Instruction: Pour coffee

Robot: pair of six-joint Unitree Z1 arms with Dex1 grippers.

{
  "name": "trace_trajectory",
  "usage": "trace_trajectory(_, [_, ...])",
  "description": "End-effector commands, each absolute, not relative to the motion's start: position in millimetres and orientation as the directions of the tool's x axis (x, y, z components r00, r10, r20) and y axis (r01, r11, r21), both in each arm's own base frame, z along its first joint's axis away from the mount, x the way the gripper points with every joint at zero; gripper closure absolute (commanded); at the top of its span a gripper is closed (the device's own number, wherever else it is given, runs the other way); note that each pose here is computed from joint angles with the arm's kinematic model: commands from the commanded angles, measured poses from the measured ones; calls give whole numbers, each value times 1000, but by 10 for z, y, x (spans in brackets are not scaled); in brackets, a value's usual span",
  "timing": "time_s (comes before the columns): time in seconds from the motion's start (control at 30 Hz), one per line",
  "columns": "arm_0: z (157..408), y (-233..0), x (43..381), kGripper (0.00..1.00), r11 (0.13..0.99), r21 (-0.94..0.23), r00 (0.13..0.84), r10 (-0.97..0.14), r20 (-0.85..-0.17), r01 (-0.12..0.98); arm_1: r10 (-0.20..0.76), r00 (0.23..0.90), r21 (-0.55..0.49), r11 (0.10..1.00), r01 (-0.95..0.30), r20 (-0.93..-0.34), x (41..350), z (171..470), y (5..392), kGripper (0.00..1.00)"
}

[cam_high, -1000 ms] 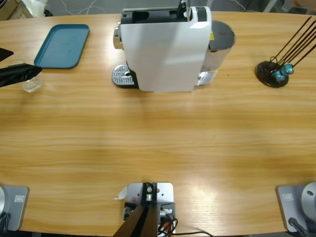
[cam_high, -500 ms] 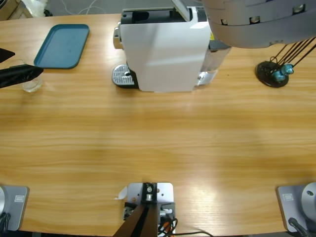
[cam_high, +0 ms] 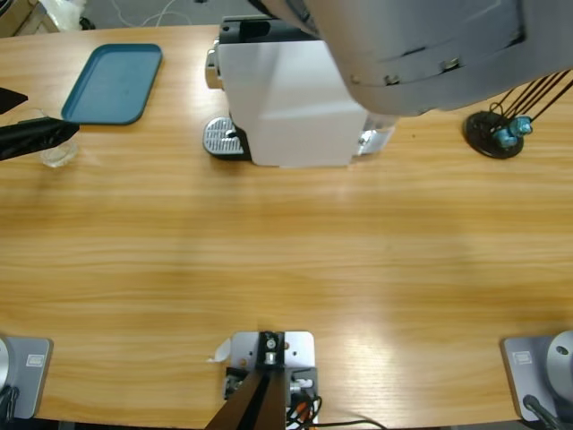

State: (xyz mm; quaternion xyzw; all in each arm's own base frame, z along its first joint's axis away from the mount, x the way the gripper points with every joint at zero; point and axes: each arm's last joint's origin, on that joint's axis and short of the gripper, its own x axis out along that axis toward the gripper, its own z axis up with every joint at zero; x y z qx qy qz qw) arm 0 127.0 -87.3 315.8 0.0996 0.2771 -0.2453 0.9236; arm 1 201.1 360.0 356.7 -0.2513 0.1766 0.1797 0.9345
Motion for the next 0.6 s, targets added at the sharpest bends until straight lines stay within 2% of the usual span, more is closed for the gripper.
trace_trajectory(0.03, [2993, -921, 1281, 55, 841, 58, 684, -395, -614, 538, 227, 800, -477, 701, -530, -555, 1935, 2796, 3886, 1000])
trace_trajectory(0.6, [2982, -928, 1284, 55, 840, 58, 679, -393, -620, 539, 225, 774, -477, 677, -561, -591, 1993, 2567, 3981, 1000])
